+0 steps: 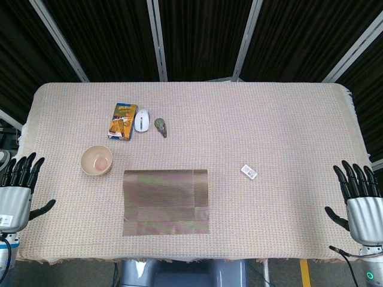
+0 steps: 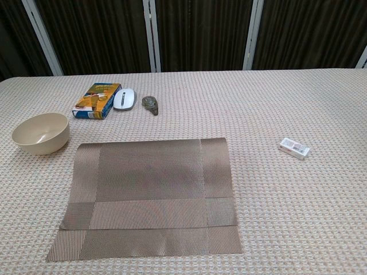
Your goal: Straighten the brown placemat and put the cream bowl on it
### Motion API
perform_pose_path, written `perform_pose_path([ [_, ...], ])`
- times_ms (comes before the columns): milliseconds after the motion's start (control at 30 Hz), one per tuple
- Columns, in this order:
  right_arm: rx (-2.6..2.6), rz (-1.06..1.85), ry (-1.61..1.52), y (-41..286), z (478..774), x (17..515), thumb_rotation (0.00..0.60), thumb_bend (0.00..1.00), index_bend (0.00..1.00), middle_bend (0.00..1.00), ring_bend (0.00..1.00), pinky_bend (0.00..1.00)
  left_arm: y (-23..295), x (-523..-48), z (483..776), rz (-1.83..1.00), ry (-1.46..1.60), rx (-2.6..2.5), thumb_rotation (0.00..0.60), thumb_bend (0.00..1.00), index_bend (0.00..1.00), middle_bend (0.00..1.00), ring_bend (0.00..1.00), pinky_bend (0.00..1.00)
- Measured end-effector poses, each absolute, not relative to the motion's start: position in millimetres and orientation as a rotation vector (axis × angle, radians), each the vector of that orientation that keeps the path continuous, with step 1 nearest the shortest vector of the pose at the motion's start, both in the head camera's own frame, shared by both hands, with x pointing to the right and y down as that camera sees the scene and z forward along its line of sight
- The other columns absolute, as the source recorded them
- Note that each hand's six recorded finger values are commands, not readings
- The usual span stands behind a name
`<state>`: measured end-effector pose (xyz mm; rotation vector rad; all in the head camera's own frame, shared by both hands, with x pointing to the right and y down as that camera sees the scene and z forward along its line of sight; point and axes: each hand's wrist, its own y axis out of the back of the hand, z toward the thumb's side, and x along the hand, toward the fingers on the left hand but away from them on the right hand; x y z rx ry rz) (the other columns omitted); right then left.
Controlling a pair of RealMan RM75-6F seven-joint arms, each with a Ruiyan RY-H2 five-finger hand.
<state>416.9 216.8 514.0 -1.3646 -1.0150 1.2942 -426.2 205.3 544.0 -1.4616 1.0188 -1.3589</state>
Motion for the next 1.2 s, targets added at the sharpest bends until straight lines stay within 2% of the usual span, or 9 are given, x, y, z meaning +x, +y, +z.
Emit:
perform_pose_path([
  [200, -1.383, 1.288, -1.04, 216.2, 511.2, 417.0, 0.6, 0.0, 0.0, 0.0, 0.0, 0.0, 210.8, -417.8, 550.9, -1.338, 0.988, -1.526, 0.6, 0.0, 0.0, 0.0, 0.0, 0.0],
  [333, -1.404, 1.276, -1.062, 215.4, 508.6, 417.2, 0.6, 0.0, 0.0, 0.0, 0.0, 0.0, 224.7, -396.8, 569.3, -1.282, 0.913, -1.666, 0.6, 0.0, 0.02, 0.0, 0.0, 0.0],
  [500, -1.426, 1.274, -1.067, 214.4, 509.9, 417.8, 0.6, 0.0, 0.0, 0.0, 0.0, 0.0, 247.9, -368.9, 606.6, -1.232, 0.862, -1.827, 0.6, 0.0, 0.21, 0.0, 0.0, 0.0],
  [600, -1.445, 1.27, -1.074, 214.1, 509.7, 418.2, 0.6, 0.0, 0.0, 0.0, 0.0, 0.0, 257.5, -357.9, 629.2, -1.222, 0.85, -1.875, 0.6, 0.0, 0.26, 0.0, 0.0, 0.0],
  [867, -1.46, 1.262, -1.099, 212.1, 506.5, 421.7, 0.6, 0.0, 0.0, 0.0, 0.0, 0.0, 272.4, -331.5, 677.8, -1.223, 0.757, -1.97, 0.6, 0.12, 0.32, 0.0, 0.0, 0.0],
  [1033, -1.46, 1.266, -1.106, 211.3, 506.1, 423.9, 0.6, 0.0, 0.0, 0.0, 0.0, 0.0, 273.8, -319.8, 689.3, -1.2, 0.721, -1.989, 0.6, 0.23, 0.36, 0.0, 0.0, 0.0],
  [1200, -1.46, 1.269, -1.112, 210.5, 505.9, 425.5, 0.6, 0.0, 0.0, 0.0, 0.0, 0.0, 275.1, -313.0, 694.8, -1.185, 0.702, -2.003, 0.6, 0.26, 0.39, 0.0, 0.0, 0.0],
])
